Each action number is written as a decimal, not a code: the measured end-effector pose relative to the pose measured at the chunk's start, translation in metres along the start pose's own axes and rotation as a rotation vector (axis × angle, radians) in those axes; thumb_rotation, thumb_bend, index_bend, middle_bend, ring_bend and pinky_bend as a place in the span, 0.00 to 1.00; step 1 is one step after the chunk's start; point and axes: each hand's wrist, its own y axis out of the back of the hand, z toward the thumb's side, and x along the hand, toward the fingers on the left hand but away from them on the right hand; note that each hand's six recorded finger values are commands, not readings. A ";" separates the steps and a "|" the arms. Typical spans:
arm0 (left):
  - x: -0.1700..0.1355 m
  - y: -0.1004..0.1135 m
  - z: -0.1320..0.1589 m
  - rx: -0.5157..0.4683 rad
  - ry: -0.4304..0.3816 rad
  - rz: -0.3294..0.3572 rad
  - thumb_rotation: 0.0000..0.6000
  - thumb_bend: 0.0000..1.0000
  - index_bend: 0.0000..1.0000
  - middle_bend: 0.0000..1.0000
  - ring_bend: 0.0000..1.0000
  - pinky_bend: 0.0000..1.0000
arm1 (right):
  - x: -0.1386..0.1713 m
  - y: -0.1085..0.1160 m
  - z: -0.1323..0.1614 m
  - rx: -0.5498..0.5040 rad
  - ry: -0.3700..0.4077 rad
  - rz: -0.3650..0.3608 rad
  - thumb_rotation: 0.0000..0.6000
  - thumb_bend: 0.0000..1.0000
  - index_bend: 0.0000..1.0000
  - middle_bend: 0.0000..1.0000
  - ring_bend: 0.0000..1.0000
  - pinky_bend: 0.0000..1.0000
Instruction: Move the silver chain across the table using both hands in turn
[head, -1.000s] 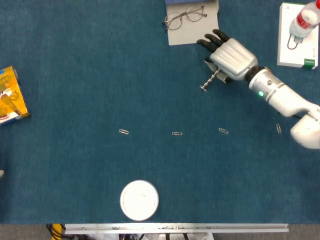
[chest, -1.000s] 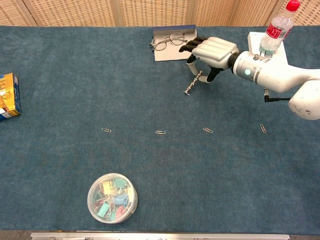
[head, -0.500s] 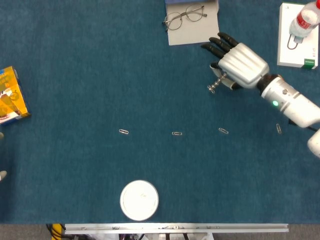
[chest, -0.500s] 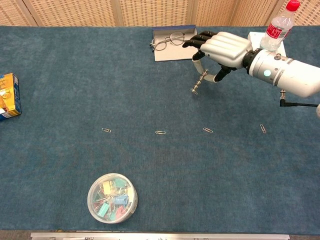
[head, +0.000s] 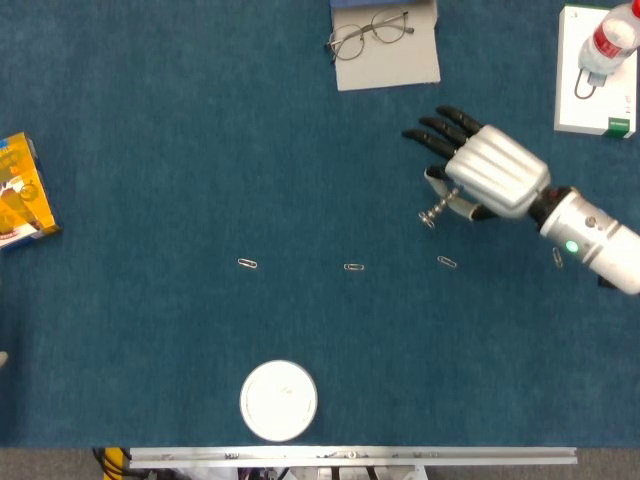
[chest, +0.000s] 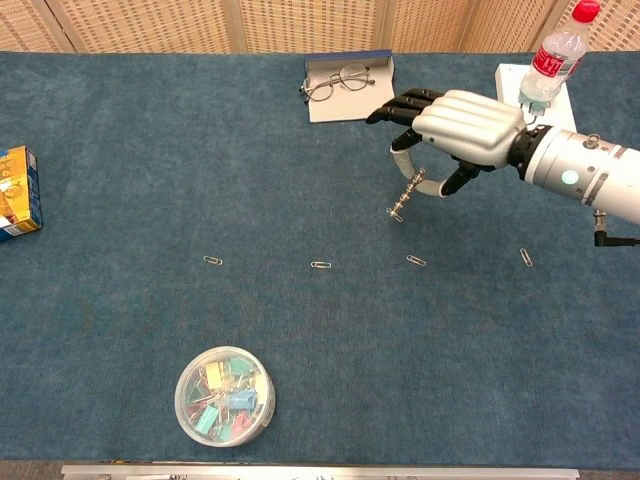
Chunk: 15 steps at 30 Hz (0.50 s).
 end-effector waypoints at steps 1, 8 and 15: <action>-0.001 0.000 0.000 -0.001 0.001 0.001 1.00 0.10 0.25 0.00 0.00 0.00 | 0.002 -0.001 0.001 -0.002 0.002 0.002 1.00 0.29 0.62 0.10 0.00 0.04; -0.006 -0.002 0.001 -0.002 -0.002 0.005 1.00 0.10 0.25 0.00 0.00 0.00 | 0.025 -0.006 0.009 -0.017 0.005 0.016 1.00 0.29 0.62 0.10 0.00 0.04; -0.010 -0.003 0.002 -0.004 -0.007 0.010 1.00 0.10 0.25 0.00 0.00 0.00 | 0.044 -0.022 0.012 -0.029 -0.012 0.058 1.00 0.29 0.62 0.10 0.00 0.04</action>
